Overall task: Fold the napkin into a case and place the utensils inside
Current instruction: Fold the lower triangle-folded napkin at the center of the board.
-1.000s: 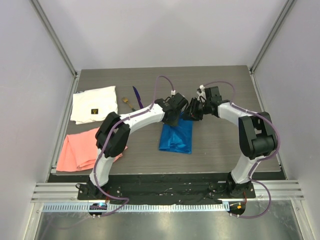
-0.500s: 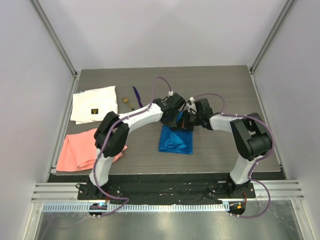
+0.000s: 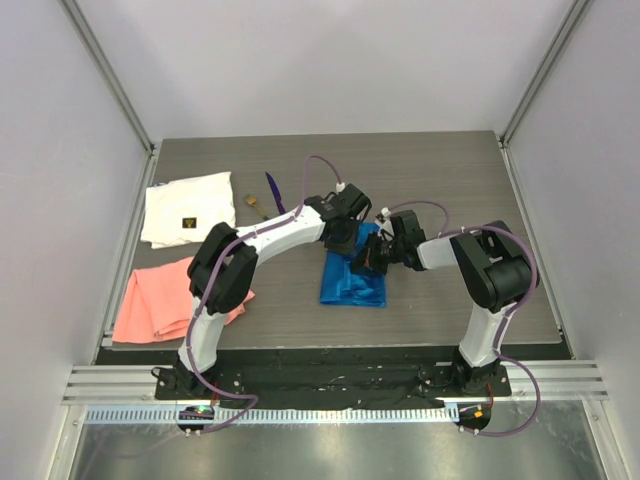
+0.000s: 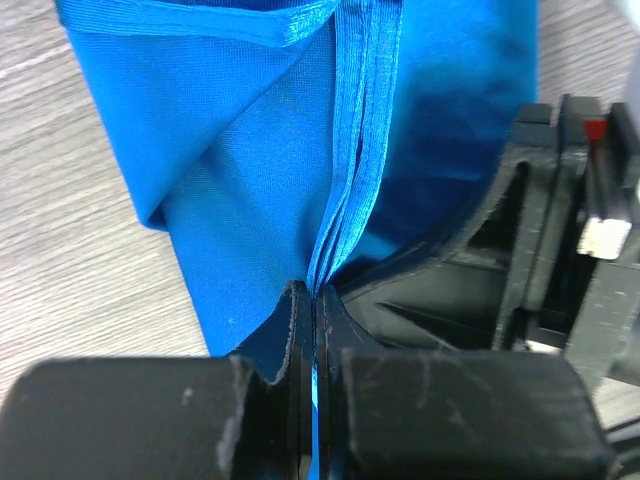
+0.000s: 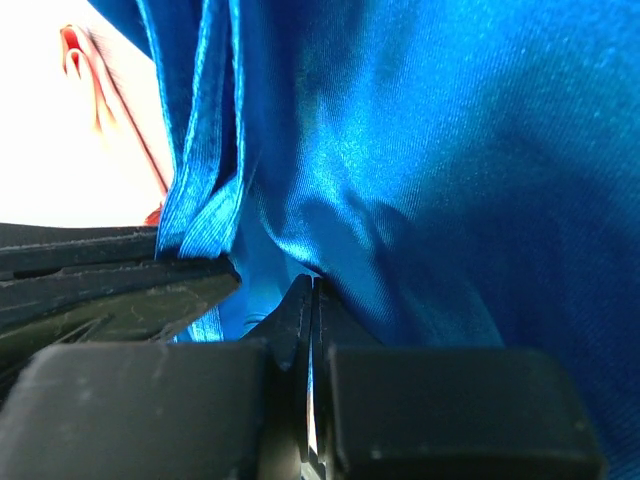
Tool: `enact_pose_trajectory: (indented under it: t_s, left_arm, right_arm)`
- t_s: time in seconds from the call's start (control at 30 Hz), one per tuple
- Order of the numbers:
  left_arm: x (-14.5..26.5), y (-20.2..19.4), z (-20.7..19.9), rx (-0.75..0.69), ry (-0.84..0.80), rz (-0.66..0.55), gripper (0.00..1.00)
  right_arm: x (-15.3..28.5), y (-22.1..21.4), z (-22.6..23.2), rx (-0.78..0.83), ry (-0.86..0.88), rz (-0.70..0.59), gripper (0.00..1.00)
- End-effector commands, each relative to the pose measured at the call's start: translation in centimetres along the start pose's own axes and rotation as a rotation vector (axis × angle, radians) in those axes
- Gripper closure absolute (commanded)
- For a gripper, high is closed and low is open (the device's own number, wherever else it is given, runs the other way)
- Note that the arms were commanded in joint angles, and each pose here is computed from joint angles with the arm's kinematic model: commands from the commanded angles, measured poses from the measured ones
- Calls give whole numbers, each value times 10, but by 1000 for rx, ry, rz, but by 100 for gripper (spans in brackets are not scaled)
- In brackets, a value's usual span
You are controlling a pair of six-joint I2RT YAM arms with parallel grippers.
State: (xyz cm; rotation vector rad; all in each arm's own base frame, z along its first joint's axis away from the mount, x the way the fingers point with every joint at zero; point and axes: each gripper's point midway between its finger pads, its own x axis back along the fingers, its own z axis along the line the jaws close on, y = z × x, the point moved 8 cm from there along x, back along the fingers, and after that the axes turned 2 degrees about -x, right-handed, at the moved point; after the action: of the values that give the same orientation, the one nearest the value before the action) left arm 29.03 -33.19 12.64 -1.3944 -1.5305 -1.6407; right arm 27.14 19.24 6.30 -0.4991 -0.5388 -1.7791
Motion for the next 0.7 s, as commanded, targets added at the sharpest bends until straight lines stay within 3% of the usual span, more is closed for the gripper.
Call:
enact_pose_trajectory:
  t_s: [0.0,0.27,0.67]
  left_arm:
    - [17,20,-16,66,-95,-61,100]
    - [1,22,-13,116,-29,-52,100]
    - [-1,25,-14,140,-23,-62,100]
  right_arm:
    - [1,-1,0,8,-6,-24,99]
    - [39,11,36,59,9,-93,99]
    - [31,12,11,79,-87,-80,99]
